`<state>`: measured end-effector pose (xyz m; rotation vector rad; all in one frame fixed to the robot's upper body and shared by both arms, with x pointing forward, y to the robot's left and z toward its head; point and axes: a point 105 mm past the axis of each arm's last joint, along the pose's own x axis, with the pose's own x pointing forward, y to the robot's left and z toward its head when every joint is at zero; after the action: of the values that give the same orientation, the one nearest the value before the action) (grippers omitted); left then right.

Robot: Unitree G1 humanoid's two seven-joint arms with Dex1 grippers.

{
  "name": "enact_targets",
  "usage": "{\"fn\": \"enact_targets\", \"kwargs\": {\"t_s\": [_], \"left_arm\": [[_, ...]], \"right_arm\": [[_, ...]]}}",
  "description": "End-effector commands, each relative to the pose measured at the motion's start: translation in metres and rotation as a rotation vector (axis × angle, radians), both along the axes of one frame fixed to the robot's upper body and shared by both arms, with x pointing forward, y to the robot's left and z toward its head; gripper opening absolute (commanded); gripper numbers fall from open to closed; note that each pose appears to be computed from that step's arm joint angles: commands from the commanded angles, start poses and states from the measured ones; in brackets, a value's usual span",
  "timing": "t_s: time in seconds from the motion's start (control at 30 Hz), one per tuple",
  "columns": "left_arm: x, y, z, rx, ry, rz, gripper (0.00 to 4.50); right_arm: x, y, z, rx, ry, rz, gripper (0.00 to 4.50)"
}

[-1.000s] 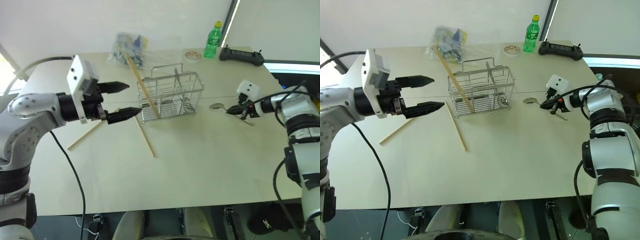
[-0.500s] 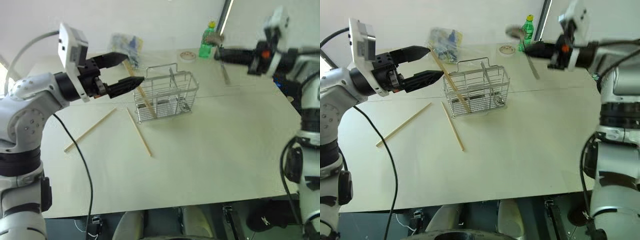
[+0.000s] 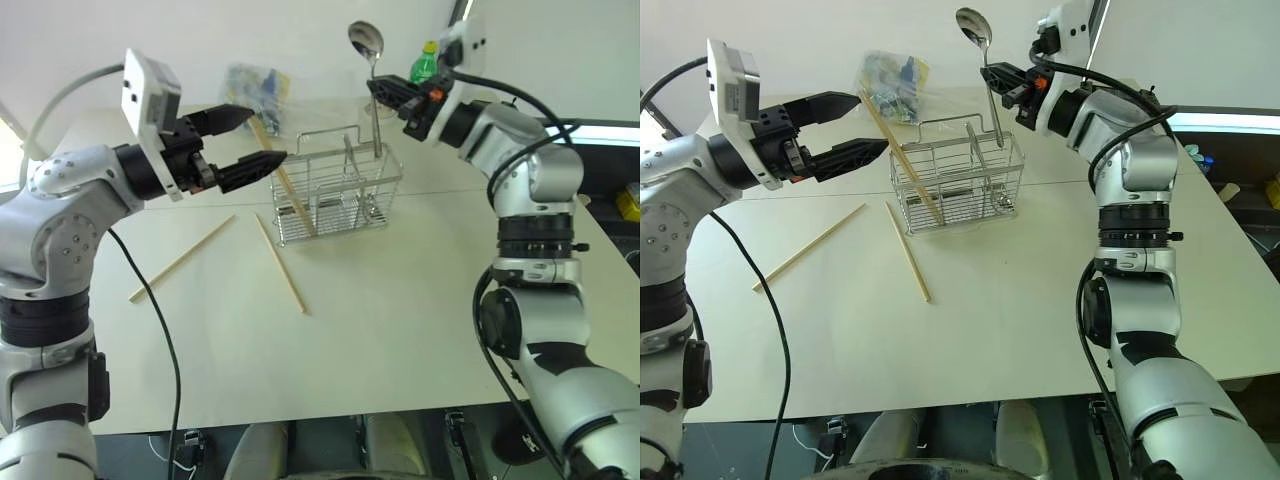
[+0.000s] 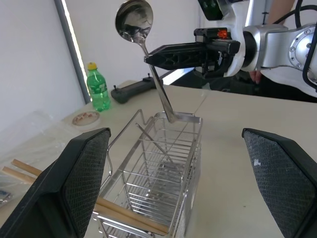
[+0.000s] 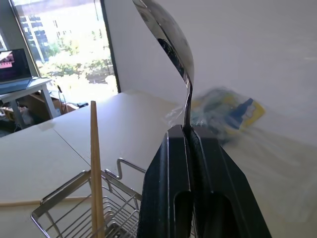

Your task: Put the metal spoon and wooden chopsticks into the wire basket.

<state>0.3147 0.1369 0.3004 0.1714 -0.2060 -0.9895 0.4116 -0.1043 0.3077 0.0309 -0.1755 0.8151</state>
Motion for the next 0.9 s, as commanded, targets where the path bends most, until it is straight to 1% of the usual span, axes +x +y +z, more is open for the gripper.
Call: {"fn": "enact_targets", "kwargs": {"t_s": [0.03, 0.13, 0.23, 0.27, 0.3, 0.37, 0.43, 0.47, 0.5, 0.63, 0.7, 0.8, 0.9], "left_arm": [[-0.009, 0.003, 0.016, 0.010, -0.074, 0.013, 4.50], [-0.009, 0.004, 0.016, 0.014, -0.075, 0.024, 4.50], [-0.009, 0.004, 0.017, 0.017, -0.077, 0.026, 4.50], [-0.009, 0.003, 0.017, 0.018, -0.077, 0.026, 4.50], [-0.009, 0.003, 0.017, 0.019, -0.077, 0.026, 4.50], [-0.008, 0.003, 0.017, 0.023, -0.077, 0.023, 4.50], [-0.008, 0.003, 0.017, 0.025, -0.077, 0.020, 4.50], [-0.008, 0.003, 0.017, 0.026, -0.077, 0.018, 4.50], [-0.007, 0.002, 0.017, 0.027, -0.077, 0.018, 4.50], [-0.005, 0.001, 0.017, 0.027, -0.077, 0.008, 4.50], [-0.005, 0.000, 0.018, 0.028, -0.078, 0.003, 4.50], [-0.003, 0.002, 0.018, 0.038, -0.075, -0.001, 4.50], [-0.002, 0.013, 0.018, 0.059, -0.059, 0.001, 4.50]], "right_arm": [[-0.008, 0.002, 0.016, 0.030, -0.076, 0.007, 0.08], [-0.008, 0.002, 0.009, 0.036, -0.059, 0.003, 0.08], [-0.008, 0.001, -0.003, 0.045, -0.029, -0.014, 0.94], [-0.008, 0.000, -0.007, 0.047, -0.022, -0.022, 1.34], [-0.008, -0.001, -0.009, 0.049, -0.016, -0.028, 1.99], [-0.009, -0.002, -0.012, 0.056, -0.010, -0.042, 2.85], [-0.009, -0.004, -0.014, 0.054, -0.010, -0.063, 3.90], [-0.009, -0.006, -0.014, 0.051, -0.012, -0.073, 4.35], [-0.009, -0.008, -0.014, 0.047, -0.014, -0.082, 4.44], [-0.012, -0.018, -0.009, 0.020, -0.035, -0.111, 4.44], [-0.016, -0.026, 0.001, -0.009, -0.061, -0.117, 4.44], [-0.026, -0.042, 0.022, -0.055, -0.102, -0.103, 4.44], [-0.045, -0.067, 0.035, -0.149, -0.112, -0.069, 4.44]]}}
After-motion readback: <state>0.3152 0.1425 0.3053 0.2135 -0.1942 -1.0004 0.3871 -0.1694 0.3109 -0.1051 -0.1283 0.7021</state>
